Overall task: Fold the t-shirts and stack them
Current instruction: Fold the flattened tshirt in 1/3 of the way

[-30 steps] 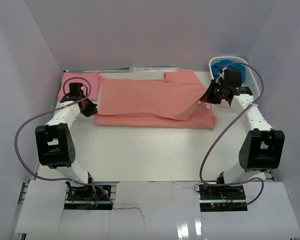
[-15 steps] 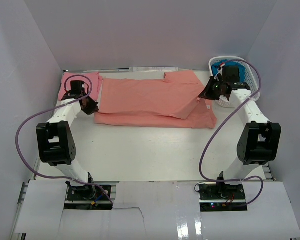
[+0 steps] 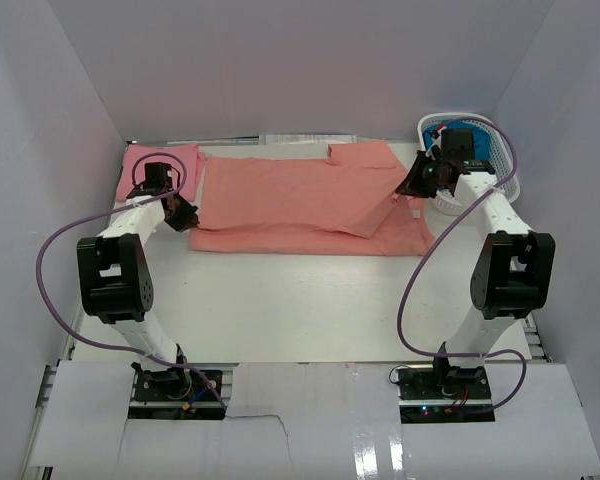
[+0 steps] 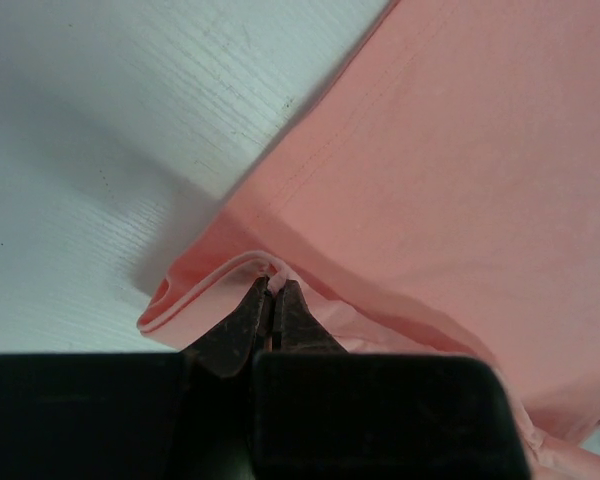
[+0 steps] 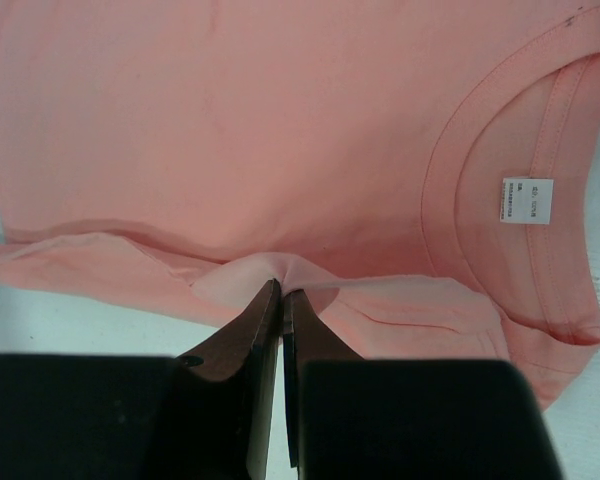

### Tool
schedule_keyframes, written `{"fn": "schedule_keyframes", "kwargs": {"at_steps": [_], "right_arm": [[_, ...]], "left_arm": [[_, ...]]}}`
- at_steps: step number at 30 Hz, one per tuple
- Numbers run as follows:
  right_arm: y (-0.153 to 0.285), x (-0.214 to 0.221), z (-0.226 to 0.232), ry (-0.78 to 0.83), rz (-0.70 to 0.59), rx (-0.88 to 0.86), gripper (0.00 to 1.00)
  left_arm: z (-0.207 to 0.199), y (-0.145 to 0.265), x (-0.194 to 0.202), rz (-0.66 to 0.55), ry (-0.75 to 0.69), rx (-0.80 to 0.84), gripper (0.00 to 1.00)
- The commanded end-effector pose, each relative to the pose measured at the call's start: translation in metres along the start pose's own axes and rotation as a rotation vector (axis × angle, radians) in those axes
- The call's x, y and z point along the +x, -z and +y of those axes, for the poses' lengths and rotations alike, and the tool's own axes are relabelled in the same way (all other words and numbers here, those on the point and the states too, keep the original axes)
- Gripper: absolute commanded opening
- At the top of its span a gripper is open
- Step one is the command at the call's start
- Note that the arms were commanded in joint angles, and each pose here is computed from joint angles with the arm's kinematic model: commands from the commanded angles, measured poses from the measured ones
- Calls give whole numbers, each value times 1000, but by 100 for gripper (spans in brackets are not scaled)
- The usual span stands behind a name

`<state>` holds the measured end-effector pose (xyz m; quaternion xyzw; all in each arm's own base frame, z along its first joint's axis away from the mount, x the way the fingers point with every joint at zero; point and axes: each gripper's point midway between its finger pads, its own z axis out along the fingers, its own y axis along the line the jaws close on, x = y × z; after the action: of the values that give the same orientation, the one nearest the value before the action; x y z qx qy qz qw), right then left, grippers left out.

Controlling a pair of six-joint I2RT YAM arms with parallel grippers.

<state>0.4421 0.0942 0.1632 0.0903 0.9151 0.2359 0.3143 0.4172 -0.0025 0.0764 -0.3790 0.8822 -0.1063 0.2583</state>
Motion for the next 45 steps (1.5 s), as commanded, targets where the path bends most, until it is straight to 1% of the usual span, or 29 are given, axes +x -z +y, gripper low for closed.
{"fn": "schedule_keyframes", "kwargs": {"at_steps": [1,4,6,14,30,37,39,40,41,42,43,44,45], "right_arm": [[4,-27,15,41,-74,-41,8],[1,-28,15,40,-74,-41,8],[-1,-29,14,39,-75,-40,8],[-8,-36,14,36,-74,-42,8],[-31,-34,8,24,-45,-48,9],[-33,-42,7,28,-61,-40,9],[-36,-46,9,32,-64,-46,11],[-39,-46,8,29,-58,-47,15],[-39,-51,10,33,-68,-52,26],[-42,-52,10,33,-67,-54,30],[-43,-53,12,36,-72,-62,32],[-44,-60,14,41,-92,-68,32],[-45,-64,14,44,-103,-72,32]], "left_arm": [[-8,6,-11,-34,12,10,0],[-10,7,-13,-40,8,15,0],[-7,6,-18,-64,10,-8,0],[-8,3,-19,-57,17,-10,0],[-2,-9,-14,-32,5,-32,0],[-3,-8,-17,-41,-6,-36,0],[-2,-8,-17,-41,-6,-40,0],[-3,-9,-16,-37,-9,-39,2],[-1,-10,-17,-36,-6,-46,7],[0,-9,-16,-32,-3,-49,14],[-1,-9,-16,-34,0,-48,35],[-1,-8,-16,-35,3,-47,43],[-1,-8,-16,-35,1,-45,48]]}}
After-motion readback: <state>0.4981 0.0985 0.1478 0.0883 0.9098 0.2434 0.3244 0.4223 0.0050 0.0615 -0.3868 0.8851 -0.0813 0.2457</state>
